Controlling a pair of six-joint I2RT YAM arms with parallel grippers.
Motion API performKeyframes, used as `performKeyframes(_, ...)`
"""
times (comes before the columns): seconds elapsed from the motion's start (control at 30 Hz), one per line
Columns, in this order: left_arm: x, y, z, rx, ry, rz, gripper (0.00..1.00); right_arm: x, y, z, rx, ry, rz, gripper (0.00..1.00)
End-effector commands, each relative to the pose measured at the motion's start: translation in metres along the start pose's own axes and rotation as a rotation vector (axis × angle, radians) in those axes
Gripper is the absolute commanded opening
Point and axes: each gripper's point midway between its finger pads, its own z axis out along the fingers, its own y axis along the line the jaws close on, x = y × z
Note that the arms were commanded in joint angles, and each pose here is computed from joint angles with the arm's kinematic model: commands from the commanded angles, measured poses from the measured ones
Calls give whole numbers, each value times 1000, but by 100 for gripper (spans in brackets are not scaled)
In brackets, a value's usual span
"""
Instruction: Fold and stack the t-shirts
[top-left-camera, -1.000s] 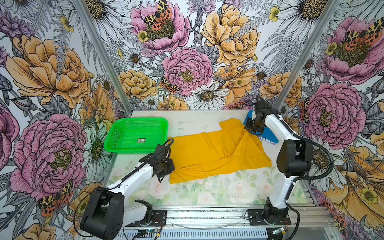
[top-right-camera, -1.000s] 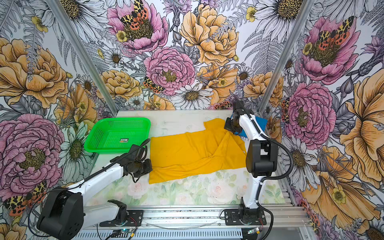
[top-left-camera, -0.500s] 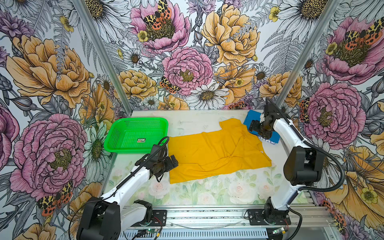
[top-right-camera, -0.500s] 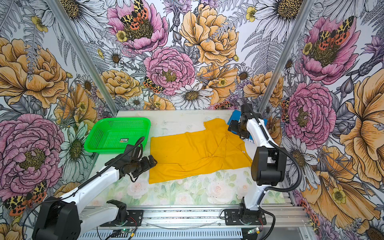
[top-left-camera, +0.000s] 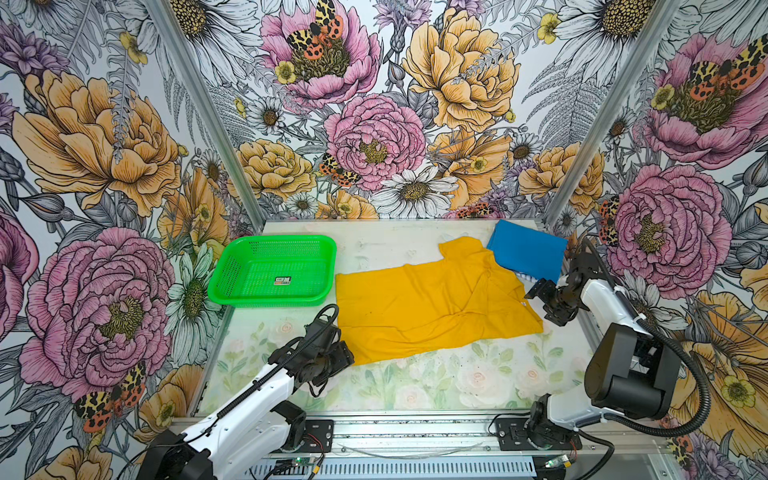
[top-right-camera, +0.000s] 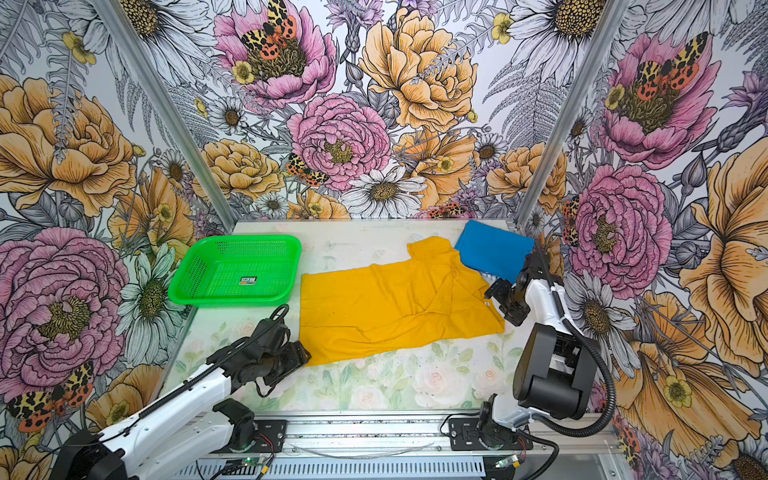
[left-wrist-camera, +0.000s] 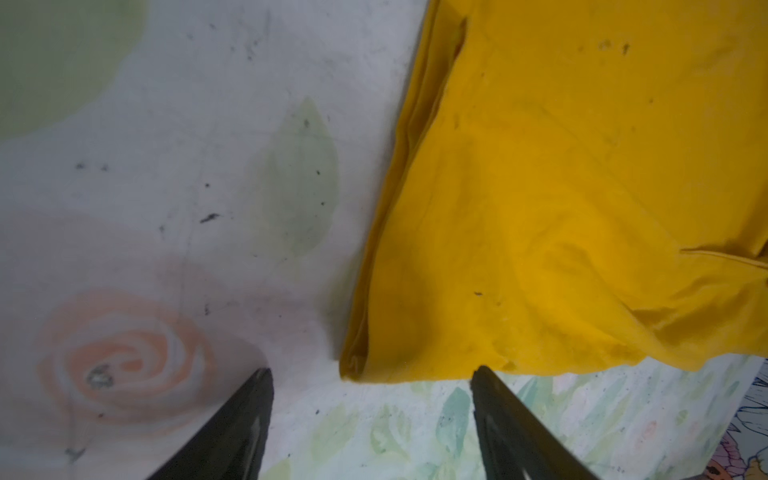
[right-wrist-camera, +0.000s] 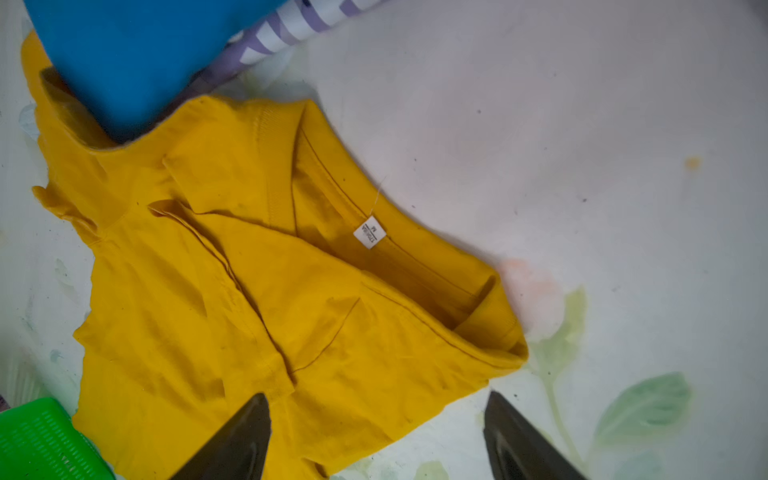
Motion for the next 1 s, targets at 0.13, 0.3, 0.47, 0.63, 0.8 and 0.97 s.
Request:
performKeyframes(0.13, -9, -1, 6, -22, -36, 2, 58, -4, 0, -2, -93, -57, 48, 71)
performKeyframes(0.3, -7, -5, 15, -22, -9, 23, 31, 5, -16, 12, -57, -21, 78, 66)
performKeyframes(0.47, -12, 2, 14, -52, -34, 20, 0, 5, -27, 26, -21, -7, 91, 61)
performKeyframes(0.63, -24, 15, 3, -97, -109, -8, 0, 5, -38, 42, 23, 13, 105, 56)
performKeyframes(0.8, -27, 16, 3, -100, -95, -1, 0, 9, -47, 55, 62, 27, 98, 48)
performKeyframes(0.97, -29, 20, 2, -125, -102, -5, 0, 18, -51, 65, 84, 50, 89, 23)
